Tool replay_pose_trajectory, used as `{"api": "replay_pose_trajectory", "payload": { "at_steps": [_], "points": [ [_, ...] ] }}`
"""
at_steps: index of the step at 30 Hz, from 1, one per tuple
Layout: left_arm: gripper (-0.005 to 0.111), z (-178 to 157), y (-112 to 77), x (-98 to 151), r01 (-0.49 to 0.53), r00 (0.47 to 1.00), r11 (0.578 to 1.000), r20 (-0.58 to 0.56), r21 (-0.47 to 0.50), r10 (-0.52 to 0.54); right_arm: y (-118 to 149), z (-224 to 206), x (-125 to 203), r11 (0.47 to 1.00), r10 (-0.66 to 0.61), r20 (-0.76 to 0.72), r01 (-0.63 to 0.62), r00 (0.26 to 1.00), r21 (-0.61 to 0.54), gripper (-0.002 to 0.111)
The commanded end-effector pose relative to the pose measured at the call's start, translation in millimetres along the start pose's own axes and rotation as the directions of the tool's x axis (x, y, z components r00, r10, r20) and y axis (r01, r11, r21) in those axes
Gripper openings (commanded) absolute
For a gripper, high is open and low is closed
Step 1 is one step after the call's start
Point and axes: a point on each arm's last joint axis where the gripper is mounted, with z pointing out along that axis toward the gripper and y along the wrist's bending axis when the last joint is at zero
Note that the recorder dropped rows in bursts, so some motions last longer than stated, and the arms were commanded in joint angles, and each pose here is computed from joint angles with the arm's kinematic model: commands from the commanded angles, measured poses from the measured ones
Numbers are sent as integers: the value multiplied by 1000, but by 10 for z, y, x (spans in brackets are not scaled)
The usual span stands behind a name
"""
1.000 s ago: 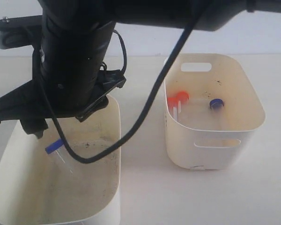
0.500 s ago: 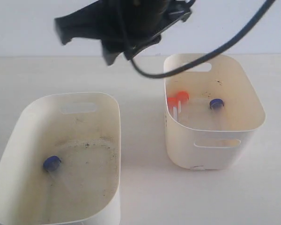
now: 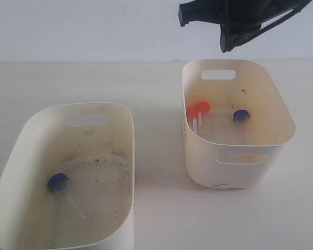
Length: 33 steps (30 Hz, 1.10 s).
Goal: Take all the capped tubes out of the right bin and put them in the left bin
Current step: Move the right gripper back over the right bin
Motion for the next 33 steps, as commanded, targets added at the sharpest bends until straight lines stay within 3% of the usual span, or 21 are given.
{"api": "replay_pose_trajectory", "payload": {
  "at_steps": [1, 4, 9, 12, 22, 29, 33],
  "points": [
    [4, 1, 1, -8, 8, 1000, 1000, 2, -3, -8, 15, 276, -9, 1000, 8, -65, -7, 998, 21, 0],
    [4, 1, 1, -8, 8, 1000, 1000, 2, -3, -8, 52, 492, 3, 999, 25, -115, -21, 993, 41, 2],
    [4, 1, 1, -8, 8, 1000, 1000, 2, -3, -8, 97, 781, 31, 998, 25, -178, -14, 984, 63, 28],
    [4, 1, 1, -8, 8, 1000, 1000, 2, -3, -8, 117, 925, 49, 997, 20, -206, -5, 978, 73, 37],
    [4, 1, 1, -8, 8, 1000, 1000, 2, -3, -8, 155, 1110, 20, 998, 17, -178, -6, 984, 59, 38],
    [4, 1, 1, -8, 8, 1000, 1000, 2, -3, -8, -91, 1148, -12, 995, 95, -223, -86, 970, 49, 38],
    [4, 1, 1, -8, 8, 1000, 1000, 2, -3, -8, -112, 1153, -24, 997, 75, -218, -68, 973, 38, 38]
  ]
}}
